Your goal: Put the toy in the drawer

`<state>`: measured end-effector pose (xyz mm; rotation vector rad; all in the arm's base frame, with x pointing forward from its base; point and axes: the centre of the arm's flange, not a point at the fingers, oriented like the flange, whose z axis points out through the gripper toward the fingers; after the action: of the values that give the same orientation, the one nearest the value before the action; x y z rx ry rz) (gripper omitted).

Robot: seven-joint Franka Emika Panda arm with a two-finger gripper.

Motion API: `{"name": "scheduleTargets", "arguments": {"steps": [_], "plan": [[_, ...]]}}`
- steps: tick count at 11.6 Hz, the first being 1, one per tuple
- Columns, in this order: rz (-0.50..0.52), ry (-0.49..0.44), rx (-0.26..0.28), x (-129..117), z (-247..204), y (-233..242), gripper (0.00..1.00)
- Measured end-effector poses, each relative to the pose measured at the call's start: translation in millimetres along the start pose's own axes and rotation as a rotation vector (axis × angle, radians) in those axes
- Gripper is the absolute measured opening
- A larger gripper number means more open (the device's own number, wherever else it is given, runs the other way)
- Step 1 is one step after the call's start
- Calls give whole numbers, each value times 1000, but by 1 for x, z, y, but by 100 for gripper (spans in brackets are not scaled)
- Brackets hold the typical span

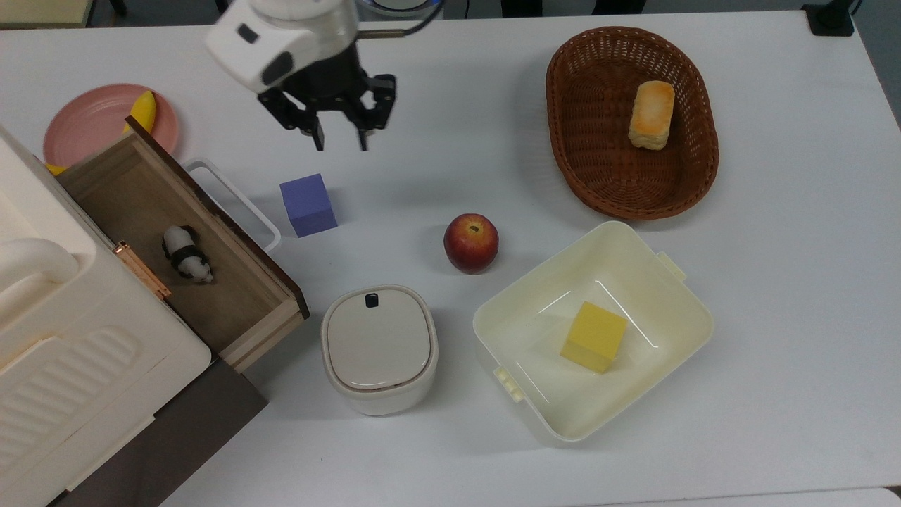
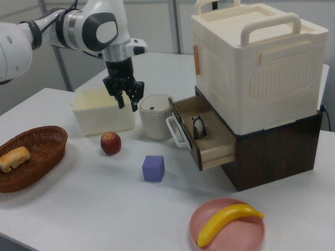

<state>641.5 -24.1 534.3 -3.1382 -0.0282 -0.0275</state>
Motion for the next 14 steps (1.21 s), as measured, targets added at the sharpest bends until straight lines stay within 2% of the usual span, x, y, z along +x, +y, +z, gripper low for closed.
{"name": "scheduleTargets", "arguments": {"steps": [3, 4, 8, 14], "plan": [[-14, -4, -3, -6, -8, -19, 96], [-12, -8, -8, -13, -19, -19, 100], [41, 46, -33, -46, -73, -3, 100], [80, 41, -18, -50, -71, 0, 100]]}}
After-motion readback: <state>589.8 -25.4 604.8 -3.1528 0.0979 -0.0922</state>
